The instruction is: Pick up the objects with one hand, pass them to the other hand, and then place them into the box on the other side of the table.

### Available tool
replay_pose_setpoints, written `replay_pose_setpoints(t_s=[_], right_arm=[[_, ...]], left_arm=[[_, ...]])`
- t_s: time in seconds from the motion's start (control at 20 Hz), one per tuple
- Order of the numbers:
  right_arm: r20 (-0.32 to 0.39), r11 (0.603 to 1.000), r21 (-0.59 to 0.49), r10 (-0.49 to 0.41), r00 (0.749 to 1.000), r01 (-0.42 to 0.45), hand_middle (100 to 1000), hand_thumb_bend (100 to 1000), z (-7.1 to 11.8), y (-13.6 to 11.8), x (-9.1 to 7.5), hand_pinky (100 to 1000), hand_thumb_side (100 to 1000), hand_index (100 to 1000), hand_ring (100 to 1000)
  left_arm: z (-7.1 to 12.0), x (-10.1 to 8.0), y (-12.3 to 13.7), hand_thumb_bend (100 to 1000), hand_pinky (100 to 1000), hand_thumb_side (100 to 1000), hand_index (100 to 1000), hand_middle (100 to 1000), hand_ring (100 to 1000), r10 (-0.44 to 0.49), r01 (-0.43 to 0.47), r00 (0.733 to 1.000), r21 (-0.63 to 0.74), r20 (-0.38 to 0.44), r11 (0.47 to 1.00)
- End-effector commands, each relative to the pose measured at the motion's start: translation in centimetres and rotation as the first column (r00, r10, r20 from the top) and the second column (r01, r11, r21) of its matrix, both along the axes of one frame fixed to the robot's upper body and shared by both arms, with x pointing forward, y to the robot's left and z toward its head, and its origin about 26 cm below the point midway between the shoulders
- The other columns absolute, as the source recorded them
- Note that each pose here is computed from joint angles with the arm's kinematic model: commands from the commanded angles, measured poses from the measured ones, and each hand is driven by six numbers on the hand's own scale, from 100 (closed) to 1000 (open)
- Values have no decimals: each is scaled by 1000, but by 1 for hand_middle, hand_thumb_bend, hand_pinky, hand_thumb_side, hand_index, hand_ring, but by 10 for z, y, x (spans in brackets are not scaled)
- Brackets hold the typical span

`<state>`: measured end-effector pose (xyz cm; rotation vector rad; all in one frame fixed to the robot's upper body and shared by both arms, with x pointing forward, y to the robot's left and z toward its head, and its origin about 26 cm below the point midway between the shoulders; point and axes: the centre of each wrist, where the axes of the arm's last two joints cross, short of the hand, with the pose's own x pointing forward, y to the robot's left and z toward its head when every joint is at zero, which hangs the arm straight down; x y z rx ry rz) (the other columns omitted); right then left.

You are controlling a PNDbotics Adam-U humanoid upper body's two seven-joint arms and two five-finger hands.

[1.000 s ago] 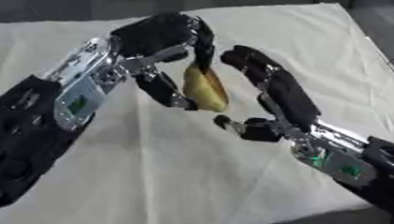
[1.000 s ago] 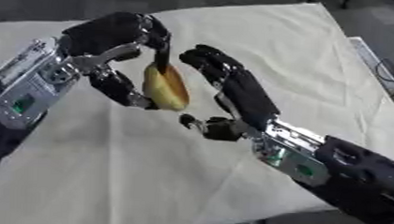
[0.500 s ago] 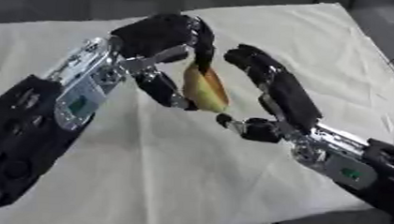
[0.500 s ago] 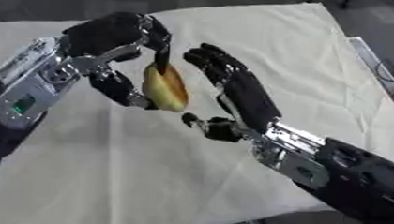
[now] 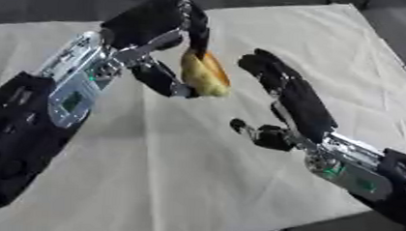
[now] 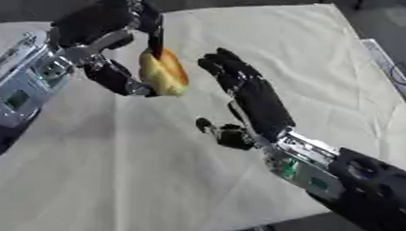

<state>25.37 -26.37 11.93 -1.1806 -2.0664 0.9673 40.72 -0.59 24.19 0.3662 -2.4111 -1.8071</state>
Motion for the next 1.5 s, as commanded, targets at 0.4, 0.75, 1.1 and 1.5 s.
replay_pose_setpoints(t_s=[0.4, 0.75, 1.1, 1.5], right_arm=[[2, 999, -25, -21, 1000, 21, 877, 601, -2, -6, -7, 817, 122, 934, 966], [15, 998, -30, -50, 999, 51, 878, 606, -5, -13, -10, 821, 120, 935, 966], [21, 996, -34, -85, 996, 86, 880, 612, -10, -18, -14, 826, 119, 937, 967], [51, 988, -21, -152, 987, 153, 870, 613, -13, -30, -19, 824, 112, 932, 951]], left_arm=[[30, 26, 64, 599, 622, 100, 442, 397, 535, 202, -196, 979, -135, 30, 971], [51, 38, 114, 580, 623, 100, 441, 396, 536, 349, -333, 936, -214, 43, 918], [56, 43, 156, 566, 625, 100, 440, 395, 539, 459, -435, 888, -254, 40, 864], [50, 51, 223, 555, 625, 100, 439, 396, 544, 624, -595, 781, -295, 5, 747]])
